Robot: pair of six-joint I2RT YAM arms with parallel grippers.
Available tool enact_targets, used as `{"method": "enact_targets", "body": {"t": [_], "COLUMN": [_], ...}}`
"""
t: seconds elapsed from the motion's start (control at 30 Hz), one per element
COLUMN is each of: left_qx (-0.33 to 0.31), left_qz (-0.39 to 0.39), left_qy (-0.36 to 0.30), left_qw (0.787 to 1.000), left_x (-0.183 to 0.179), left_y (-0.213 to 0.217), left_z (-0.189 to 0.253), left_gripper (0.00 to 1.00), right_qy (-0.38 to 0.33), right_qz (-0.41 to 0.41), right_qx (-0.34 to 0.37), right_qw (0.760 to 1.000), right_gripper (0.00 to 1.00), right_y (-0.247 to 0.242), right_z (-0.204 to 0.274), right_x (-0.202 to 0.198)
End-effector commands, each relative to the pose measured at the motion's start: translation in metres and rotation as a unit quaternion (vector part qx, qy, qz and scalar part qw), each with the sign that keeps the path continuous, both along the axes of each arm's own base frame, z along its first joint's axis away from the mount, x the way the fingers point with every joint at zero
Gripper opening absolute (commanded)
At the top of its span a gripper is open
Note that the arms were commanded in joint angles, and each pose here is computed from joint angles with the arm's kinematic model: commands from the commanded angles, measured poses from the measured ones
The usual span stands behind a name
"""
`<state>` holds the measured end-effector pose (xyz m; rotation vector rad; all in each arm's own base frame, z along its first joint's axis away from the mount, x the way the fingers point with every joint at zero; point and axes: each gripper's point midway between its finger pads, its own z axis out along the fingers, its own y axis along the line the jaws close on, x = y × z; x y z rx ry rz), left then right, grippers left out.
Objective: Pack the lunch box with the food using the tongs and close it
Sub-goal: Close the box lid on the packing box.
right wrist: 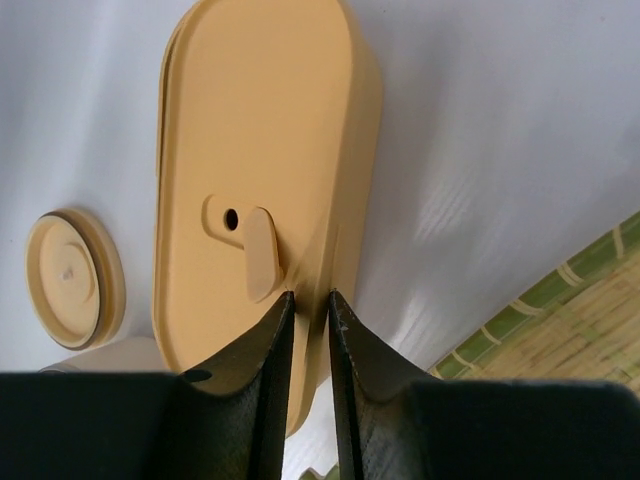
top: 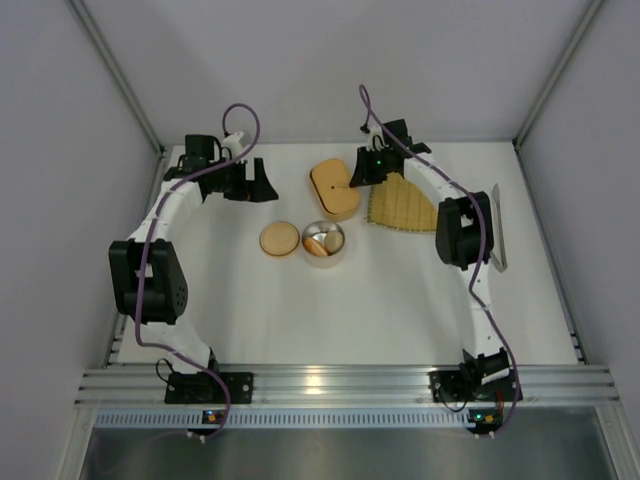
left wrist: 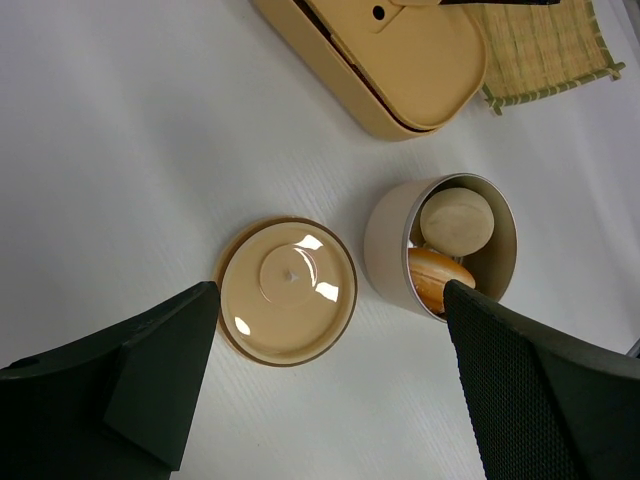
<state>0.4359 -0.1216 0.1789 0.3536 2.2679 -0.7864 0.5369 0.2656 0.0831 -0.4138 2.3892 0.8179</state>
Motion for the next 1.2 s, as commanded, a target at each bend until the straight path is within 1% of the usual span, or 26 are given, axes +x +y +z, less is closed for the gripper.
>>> {"method": "enact_targets", "body": {"t": [0.0, 0.43, 0.57, 0.6, 0.63, 0.67, 0.7, 0.73, 0.8, 0.83, 0.93, 0.97, 1.17], "left_qx": [0.001, 0.004, 0.037, 0.048, 0.067, 0.072, 0.072, 0.072, 0.066, 0.066, 0.063, 0.054, 0.059], "left_qz": [-0.003, -0.004, -0.004, -0.009, 0.001, 0.000, 0.000, 0.007, 0.014, 0.015, 0.014, 0.020, 0.020], "left_qy": [-0.021, -0.017, -0.024, -0.033, -0.034, -0.035, -0.042, -0.032, -0.033, -0.026, -0.026, -0.018, -0.011], "left_qw": [1.000, 1.000, 0.999, 0.998, 0.997, 0.997, 0.996, 0.997, 0.997, 0.997, 0.998, 0.998, 0.998], "left_x": [0.010, 0.012, 0.019, 0.021, 0.027, 0.030, 0.035, 0.039, 0.047, 0.049, 0.053, 0.053, 0.050], "left_y": [-0.001, -0.001, -0.005, -0.014, -0.012, -0.015, -0.021, -0.022, -0.025, -0.025, -0.026, -0.028, -0.027], "left_z": [0.001, -0.006, -0.014, -0.012, -0.018, -0.019, -0.013, -0.020, -0.017, -0.022, -0.025, -0.025, -0.031], "left_gripper": [0.98, 0.98, 0.98, 0.98, 0.98, 0.98, 0.98, 0.98, 0.98, 0.98, 0.98, 0.98, 0.98], "right_qy": [-0.013, -0.016, -0.026, -0.026, -0.026, -0.027, -0.027, -0.028, -0.025, -0.021, -0.013, -0.010, 0.011], "right_qz": [0.018, 0.030, 0.038, 0.041, 0.044, 0.046, 0.046, 0.048, 0.048, 0.046, 0.042, 0.037, 0.022], "right_qx": [0.001, -0.004, -0.014, -0.016, -0.019, -0.019, -0.019, -0.018, -0.013, -0.011, 0.015, 0.021, 0.055], "right_qw": [1.000, 0.999, 0.999, 0.999, 0.998, 0.998, 0.998, 0.998, 0.998, 0.999, 0.999, 0.999, 0.998], "right_gripper": [0.18, 0.17, 0.17, 0.17, 0.16, 0.15, 0.14, 0.12, 0.09, 0.08, 0.01, 0.00, 0.00], "right_y": [0.017, 0.025, 0.027, 0.027, 0.028, 0.029, 0.028, 0.028, 0.029, 0.028, 0.028, 0.027, 0.023], "right_z": [0.006, 0.001, 0.002, 0.000, -0.001, -0.001, -0.001, -0.001, -0.001, -0.002, 0.004, 0.003, 0.006], "right_x": [0.000, -0.002, -0.004, -0.004, -0.006, -0.006, -0.006, -0.007, -0.009, -0.010, -0.009, -0.007, -0.003]}}
